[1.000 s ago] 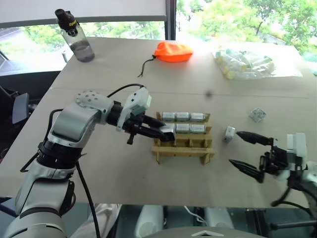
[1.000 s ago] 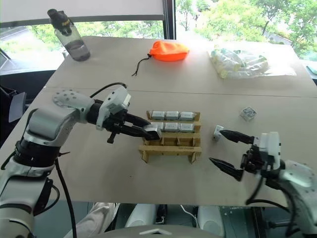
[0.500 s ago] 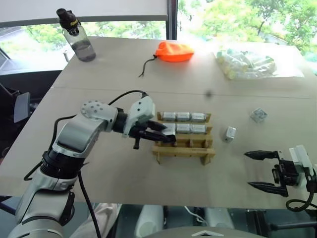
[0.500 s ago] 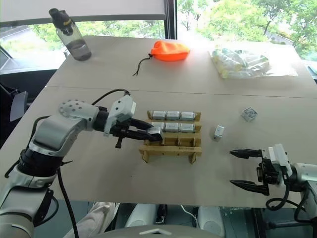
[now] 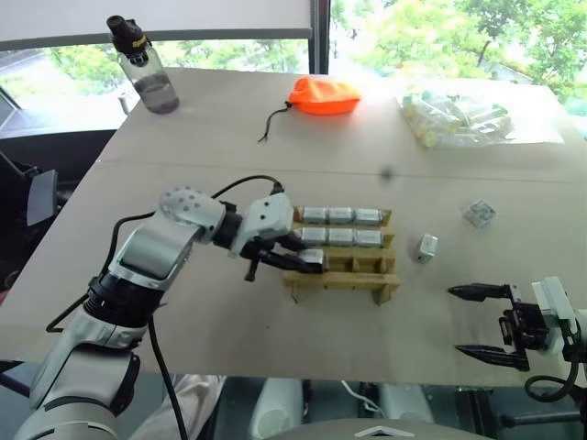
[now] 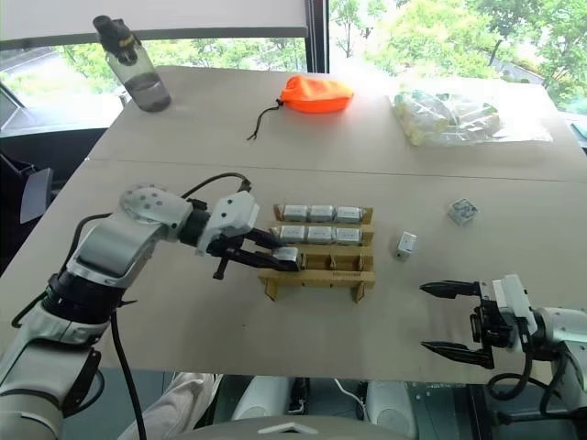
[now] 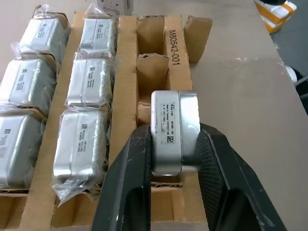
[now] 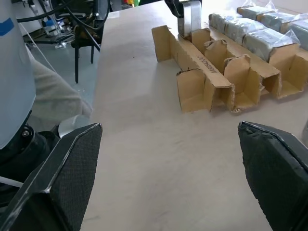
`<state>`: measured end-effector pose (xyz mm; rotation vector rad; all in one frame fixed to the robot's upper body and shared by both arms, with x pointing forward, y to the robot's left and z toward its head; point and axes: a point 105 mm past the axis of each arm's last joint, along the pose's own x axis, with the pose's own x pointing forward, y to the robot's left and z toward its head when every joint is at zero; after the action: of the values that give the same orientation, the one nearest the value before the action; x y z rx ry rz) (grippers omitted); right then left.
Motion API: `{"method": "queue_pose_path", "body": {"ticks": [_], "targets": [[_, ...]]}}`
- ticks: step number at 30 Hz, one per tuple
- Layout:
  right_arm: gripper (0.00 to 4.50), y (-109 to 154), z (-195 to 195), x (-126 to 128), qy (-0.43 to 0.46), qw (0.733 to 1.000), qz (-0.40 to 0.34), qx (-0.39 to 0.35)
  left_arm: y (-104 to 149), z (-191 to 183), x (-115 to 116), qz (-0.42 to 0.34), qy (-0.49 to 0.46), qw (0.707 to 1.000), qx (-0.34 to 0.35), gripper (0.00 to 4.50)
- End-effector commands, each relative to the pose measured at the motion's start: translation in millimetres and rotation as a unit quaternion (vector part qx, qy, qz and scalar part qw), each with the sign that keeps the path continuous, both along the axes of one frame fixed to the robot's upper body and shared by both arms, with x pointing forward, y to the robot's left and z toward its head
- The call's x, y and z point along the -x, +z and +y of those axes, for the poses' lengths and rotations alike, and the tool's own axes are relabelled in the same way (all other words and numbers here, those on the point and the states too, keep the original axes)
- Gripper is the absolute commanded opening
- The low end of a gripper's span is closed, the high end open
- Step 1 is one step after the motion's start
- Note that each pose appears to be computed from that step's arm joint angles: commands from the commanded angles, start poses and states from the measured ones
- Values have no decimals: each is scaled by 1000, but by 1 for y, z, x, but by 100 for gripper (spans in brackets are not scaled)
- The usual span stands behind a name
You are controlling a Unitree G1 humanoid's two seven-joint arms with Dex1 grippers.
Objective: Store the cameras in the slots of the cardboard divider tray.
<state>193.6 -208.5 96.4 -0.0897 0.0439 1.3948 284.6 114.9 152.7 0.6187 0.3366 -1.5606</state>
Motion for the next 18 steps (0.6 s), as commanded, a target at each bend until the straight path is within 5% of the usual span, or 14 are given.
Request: {"method": "queue_pose_path", "body": {"ticks": [1, 14, 18], "targets": [[450, 8, 0, 3, 12, 1000, -25, -4, 7, 3, -2, -20, -10, 1000, -14, 73], [450, 13, 7, -3, 13, 999, -42, -9, 6, -4, -15, -34, 15, 999, -8, 73], [450, 13, 7, -3, 12, 999, -43, -9, 8, -6, -17, -40, 17, 999, -2, 266]]}}
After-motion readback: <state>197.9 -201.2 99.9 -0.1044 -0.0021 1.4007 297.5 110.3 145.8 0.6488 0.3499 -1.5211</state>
